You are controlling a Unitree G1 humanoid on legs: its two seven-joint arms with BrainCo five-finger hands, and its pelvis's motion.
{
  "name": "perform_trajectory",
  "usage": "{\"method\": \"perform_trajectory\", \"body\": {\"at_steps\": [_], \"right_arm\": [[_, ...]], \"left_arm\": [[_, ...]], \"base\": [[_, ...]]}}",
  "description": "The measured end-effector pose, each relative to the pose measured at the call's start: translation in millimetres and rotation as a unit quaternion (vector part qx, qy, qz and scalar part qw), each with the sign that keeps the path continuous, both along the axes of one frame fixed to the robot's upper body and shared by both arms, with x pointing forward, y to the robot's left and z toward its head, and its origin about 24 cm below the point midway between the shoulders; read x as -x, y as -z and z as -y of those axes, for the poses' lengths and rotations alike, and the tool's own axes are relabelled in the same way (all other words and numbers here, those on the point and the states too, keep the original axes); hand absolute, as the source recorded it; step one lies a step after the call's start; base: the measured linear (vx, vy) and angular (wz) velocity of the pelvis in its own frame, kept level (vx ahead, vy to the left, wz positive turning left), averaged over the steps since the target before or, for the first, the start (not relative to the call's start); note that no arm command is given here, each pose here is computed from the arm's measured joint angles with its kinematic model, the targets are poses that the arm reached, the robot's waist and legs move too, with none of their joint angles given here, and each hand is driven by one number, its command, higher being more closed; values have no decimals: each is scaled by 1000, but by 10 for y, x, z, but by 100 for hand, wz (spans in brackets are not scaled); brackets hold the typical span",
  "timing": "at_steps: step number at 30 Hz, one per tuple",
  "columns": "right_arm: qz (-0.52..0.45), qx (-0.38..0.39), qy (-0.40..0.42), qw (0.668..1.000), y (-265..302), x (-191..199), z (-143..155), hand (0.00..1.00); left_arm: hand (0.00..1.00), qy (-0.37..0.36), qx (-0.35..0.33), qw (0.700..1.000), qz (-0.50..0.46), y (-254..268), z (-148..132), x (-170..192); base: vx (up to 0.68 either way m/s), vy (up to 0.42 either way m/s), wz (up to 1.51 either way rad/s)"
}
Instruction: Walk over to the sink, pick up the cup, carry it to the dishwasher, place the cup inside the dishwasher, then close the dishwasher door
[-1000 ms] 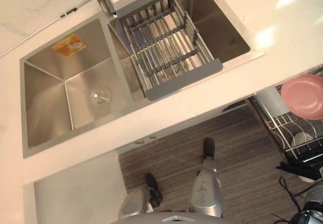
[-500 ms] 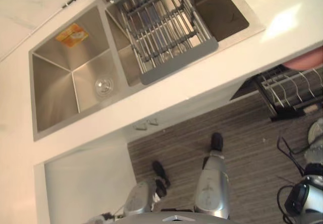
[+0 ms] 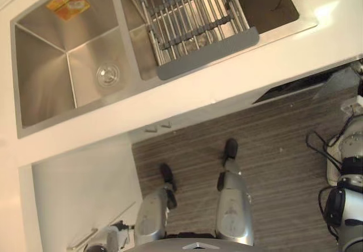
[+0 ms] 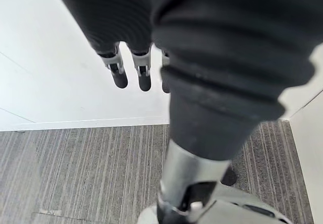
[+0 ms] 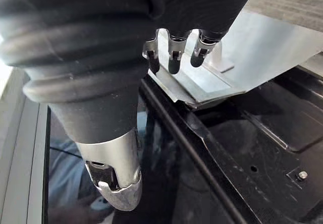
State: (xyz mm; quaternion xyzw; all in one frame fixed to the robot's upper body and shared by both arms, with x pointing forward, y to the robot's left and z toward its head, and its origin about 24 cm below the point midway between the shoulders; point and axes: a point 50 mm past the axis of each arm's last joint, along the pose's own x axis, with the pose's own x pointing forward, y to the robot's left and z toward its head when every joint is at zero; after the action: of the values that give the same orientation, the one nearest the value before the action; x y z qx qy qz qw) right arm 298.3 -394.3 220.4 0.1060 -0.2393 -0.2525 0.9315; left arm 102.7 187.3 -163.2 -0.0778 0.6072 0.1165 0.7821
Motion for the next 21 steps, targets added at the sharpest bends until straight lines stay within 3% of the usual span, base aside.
{"method": "perform_trajectory", "body": {"at_steps": [4, 14, 18, 21], "right_arm": [[1, 2, 13, 1000, -73, -34, -14, 0], [-50, 63, 27, 996, 14, -5, -44, 0], [-55, 129, 34, 990, 332, 326, -39, 0], [-100, 100, 40, 989, 888, 541, -88, 0]], "left_arm": [[0, 13, -6, 1000, 5, -12, -26, -27], [0, -58, 30, 998, -1, -2, -8, 25], [0, -58, 31, 998, 3, 6, -21, 67], [0, -48, 23, 998, 15, 17, -49, 157]], "base": [[-1, 17, 15], [-3, -16, 3], [7, -9, 36], [21, 4, 39]]}}
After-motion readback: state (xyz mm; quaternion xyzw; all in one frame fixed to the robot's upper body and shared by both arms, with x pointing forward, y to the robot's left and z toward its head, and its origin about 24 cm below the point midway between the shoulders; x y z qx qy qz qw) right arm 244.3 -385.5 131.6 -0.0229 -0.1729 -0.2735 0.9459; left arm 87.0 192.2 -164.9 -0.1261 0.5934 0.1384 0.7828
